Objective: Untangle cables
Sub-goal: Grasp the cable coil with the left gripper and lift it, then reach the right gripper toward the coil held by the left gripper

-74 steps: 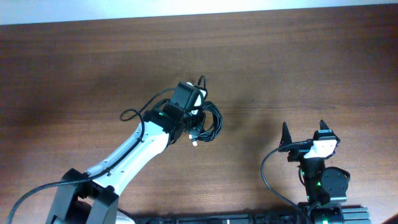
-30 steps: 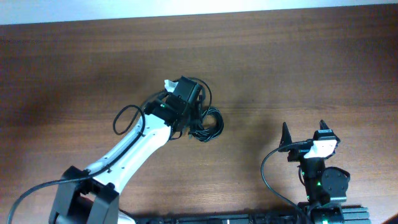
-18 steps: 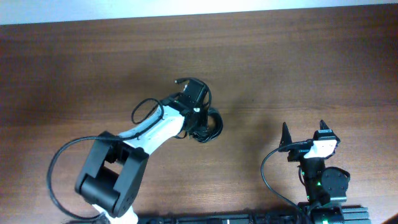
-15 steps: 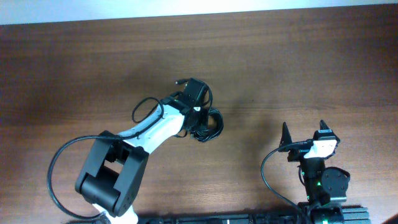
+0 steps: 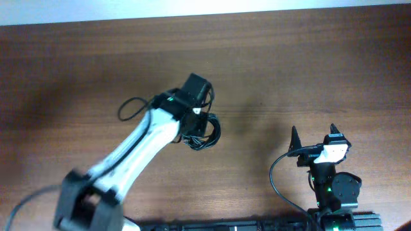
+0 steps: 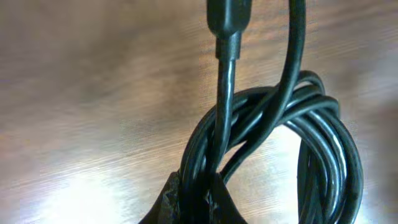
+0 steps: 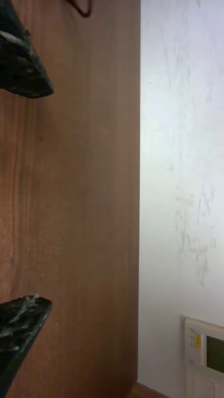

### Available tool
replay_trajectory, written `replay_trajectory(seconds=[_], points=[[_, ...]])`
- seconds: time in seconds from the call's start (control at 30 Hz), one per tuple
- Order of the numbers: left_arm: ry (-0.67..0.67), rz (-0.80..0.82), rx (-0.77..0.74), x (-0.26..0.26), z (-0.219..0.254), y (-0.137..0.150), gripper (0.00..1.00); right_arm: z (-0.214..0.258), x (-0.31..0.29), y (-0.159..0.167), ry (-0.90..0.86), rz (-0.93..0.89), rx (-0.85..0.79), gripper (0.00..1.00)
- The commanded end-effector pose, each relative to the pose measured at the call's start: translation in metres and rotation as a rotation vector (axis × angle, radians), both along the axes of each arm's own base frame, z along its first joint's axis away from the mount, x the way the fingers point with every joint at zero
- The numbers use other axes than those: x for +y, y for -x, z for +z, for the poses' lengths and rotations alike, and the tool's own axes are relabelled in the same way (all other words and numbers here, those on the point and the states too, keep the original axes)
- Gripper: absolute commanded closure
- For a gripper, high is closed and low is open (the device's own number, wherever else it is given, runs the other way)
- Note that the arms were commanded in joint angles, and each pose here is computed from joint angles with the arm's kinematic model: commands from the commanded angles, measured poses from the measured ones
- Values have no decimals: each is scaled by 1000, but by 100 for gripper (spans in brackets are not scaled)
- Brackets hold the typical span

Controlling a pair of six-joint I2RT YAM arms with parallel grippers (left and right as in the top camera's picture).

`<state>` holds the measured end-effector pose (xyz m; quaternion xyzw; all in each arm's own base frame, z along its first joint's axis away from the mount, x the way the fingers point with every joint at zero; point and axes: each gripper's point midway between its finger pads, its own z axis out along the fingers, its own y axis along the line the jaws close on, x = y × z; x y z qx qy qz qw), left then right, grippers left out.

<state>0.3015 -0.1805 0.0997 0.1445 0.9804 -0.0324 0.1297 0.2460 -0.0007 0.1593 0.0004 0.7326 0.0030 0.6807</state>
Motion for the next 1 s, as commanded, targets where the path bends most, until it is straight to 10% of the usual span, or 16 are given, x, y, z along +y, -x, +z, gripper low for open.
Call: replay_trajectory(seconds=[0.0,0.17,0.4,0.7,0.97], points=[[107,-22,-234,6,88,2,100,-3,0,0,-1,-3,3,1],[168,-12,-328,21,133,26,100,-3,5,0,-73,21,3,1],[222,131,-299,23,133,27,100,6,90,25,-935,454,234,1],[221,131,-298,23,133,27,100,38,104,39,-673,600,148,1],[219,131,-295,23,131,27,100,39,105,25,-600,533,441,1]])
